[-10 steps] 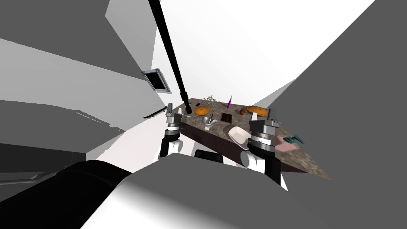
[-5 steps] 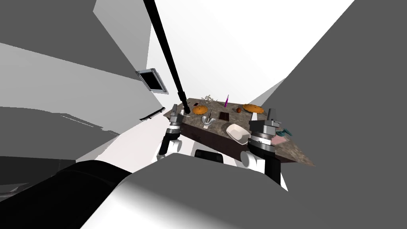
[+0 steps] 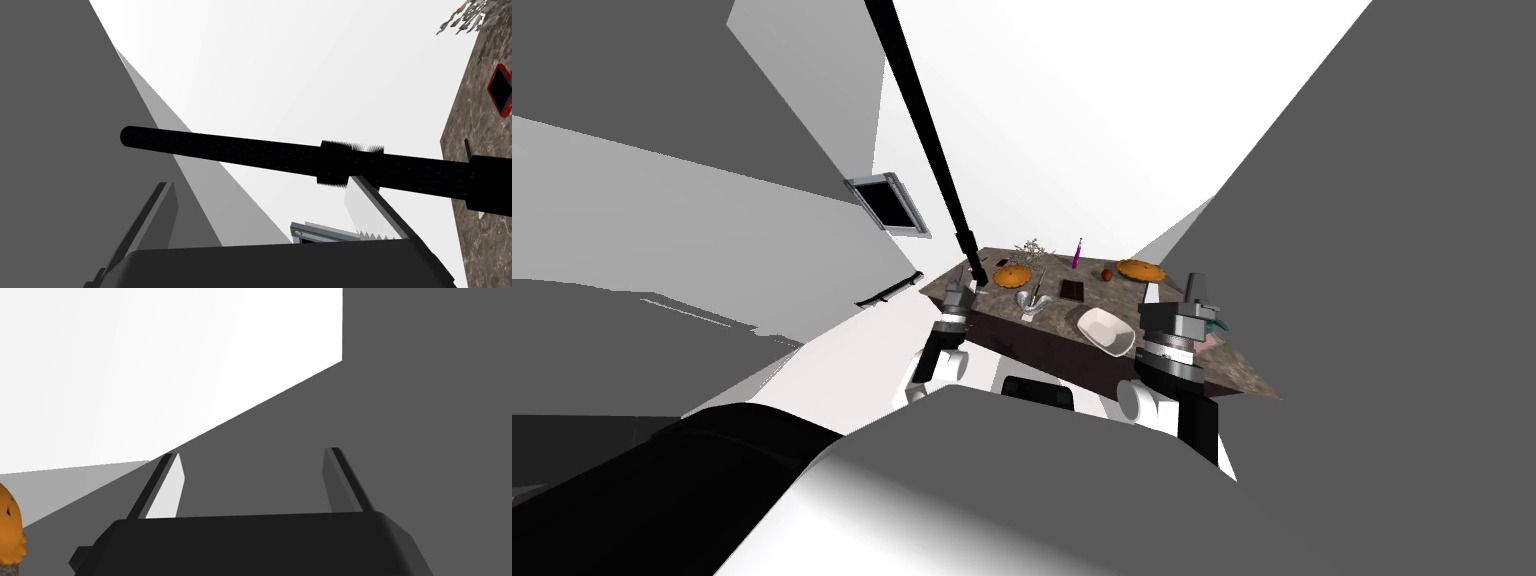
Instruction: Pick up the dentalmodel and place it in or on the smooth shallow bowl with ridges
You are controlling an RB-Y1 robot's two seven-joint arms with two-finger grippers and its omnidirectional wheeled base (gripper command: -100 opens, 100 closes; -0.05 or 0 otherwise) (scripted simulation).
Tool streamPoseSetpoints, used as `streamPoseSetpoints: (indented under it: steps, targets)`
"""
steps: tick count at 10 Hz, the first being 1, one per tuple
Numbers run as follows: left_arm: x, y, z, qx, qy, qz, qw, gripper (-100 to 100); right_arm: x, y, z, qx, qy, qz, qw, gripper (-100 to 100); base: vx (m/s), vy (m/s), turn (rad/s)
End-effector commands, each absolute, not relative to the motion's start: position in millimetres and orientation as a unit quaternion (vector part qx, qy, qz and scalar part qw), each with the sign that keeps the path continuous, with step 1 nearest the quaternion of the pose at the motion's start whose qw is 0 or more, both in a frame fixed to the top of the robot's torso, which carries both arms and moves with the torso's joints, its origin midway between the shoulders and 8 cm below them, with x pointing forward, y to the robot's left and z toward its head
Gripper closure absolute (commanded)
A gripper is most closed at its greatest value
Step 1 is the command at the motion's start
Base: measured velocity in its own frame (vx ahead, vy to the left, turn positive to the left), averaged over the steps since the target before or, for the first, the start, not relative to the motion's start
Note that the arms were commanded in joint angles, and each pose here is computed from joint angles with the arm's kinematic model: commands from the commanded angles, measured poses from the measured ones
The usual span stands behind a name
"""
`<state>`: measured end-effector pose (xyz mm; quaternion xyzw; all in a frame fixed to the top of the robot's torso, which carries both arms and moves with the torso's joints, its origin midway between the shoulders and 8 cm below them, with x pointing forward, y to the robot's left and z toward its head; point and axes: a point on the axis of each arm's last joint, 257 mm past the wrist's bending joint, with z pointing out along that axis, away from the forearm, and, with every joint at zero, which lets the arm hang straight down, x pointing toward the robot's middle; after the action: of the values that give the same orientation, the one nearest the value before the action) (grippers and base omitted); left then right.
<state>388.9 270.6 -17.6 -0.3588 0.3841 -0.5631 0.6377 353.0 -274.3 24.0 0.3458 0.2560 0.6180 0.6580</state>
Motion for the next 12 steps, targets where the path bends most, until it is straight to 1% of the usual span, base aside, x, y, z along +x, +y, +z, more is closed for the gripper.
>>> streamPoseSetpoints:
  steps: [1, 12]
  targets:
    - [395, 272, -26, -0.371, 0.397, -0.553, 0.631, -100, 353, -274, 24, 0.346, 0.256, 0.618, 0.658, 0, -0.029, 0.002, -0.118]
    - [419, 291, -82, -0.447, 0.460, -0.489, 0.592, -100, 353, -274, 24, 0.346, 0.256, 0.618, 0.658, 0, -0.025, 0.002, -0.067]
